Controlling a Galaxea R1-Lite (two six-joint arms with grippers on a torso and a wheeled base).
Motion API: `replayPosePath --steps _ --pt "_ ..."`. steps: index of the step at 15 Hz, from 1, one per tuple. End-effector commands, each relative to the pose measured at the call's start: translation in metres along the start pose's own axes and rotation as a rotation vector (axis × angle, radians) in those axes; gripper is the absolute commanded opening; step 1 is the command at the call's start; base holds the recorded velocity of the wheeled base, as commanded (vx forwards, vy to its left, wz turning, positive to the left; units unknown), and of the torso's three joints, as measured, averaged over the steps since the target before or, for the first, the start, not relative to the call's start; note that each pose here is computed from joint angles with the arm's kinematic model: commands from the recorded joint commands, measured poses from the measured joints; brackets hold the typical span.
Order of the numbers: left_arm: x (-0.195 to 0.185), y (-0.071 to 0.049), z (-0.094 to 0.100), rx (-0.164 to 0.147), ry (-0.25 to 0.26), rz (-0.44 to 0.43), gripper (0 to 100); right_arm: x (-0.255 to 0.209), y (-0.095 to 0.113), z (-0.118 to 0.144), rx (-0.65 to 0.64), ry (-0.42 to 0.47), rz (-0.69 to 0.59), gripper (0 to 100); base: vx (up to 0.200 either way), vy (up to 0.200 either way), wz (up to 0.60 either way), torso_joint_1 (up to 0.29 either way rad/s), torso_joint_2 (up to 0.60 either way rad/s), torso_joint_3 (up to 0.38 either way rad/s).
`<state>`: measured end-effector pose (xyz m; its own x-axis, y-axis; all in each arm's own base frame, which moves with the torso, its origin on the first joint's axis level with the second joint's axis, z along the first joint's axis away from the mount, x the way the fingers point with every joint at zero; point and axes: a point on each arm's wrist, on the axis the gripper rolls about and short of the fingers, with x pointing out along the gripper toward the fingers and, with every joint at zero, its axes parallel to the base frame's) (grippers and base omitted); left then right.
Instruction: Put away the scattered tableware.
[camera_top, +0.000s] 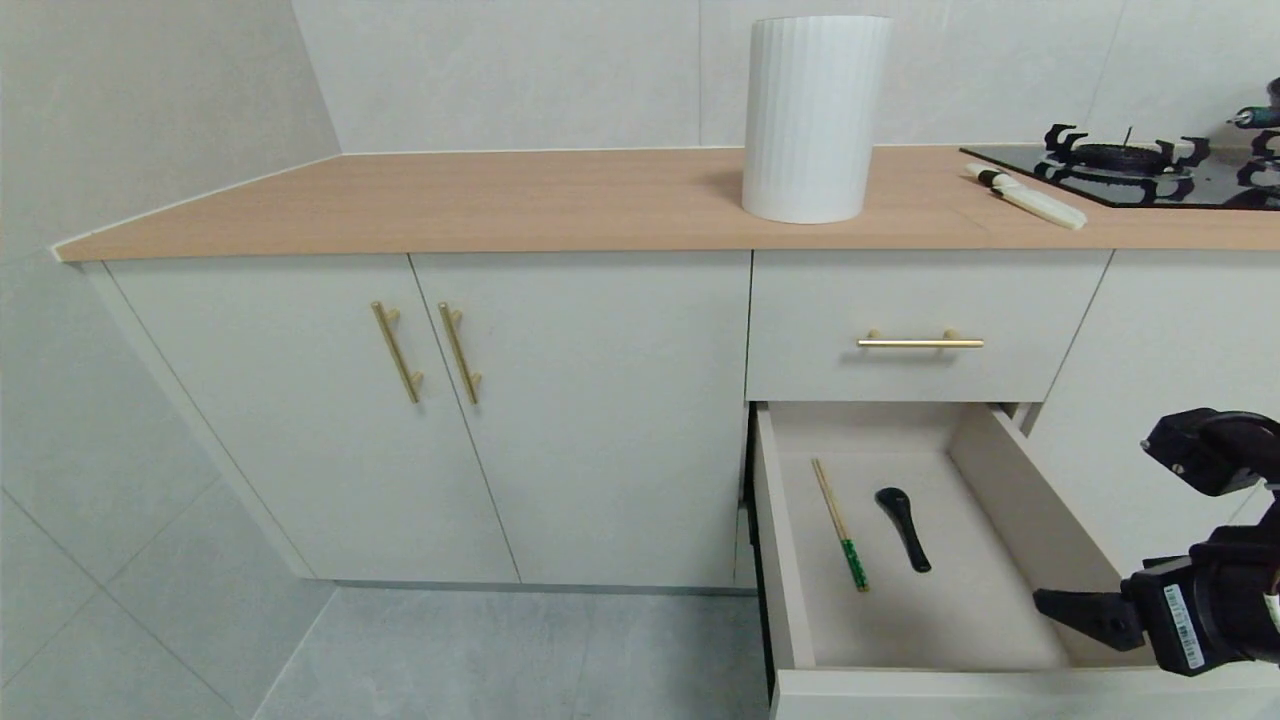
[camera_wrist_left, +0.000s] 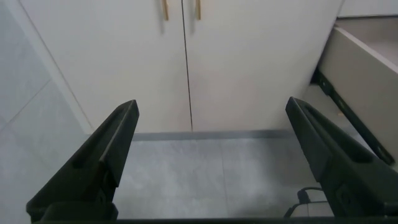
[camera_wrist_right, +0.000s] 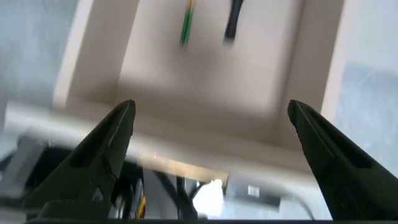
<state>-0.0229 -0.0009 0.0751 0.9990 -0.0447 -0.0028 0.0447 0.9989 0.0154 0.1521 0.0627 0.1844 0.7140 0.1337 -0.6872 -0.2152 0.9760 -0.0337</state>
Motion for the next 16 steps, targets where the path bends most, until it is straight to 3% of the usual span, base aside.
replayPosePath --steps 1,2,6,9,16 --pt "0.000 0.000 0.000 0.000 0.000 0.000 100 0.000 0.003 -0.004 -0.028 0.032 0.012 100 0.000 0.000 0.00 0.000 0.00 0.000" --pt "0.000 0.000 0.000 0.000 0.000 0.000 100 -0.001 0.003 -0.006 -0.041 0.046 0.014 100 0.000 0.000 0.00 0.000 0.00 0.000" --pt "0.000 0.000 0.000 0.000 0.000 0.000 100 0.005 0.007 -0.030 -0.207 0.248 0.048 100 0.000 0.000 0.00 0.000 0.00 0.000" --pt "0.000 0.000 0.000 0.000 0.000 0.000 100 0.011 0.009 -0.044 -0.309 0.333 0.065 100 0.000 0.000 0.00 0.000 0.00 0.000" --pt "0.000 0.000 0.000 0.000 0.000 0.000 100 0.046 0.021 -0.057 -0.377 0.529 0.076 100 0.000 0.000 0.00 0.000 0.00 0.000"
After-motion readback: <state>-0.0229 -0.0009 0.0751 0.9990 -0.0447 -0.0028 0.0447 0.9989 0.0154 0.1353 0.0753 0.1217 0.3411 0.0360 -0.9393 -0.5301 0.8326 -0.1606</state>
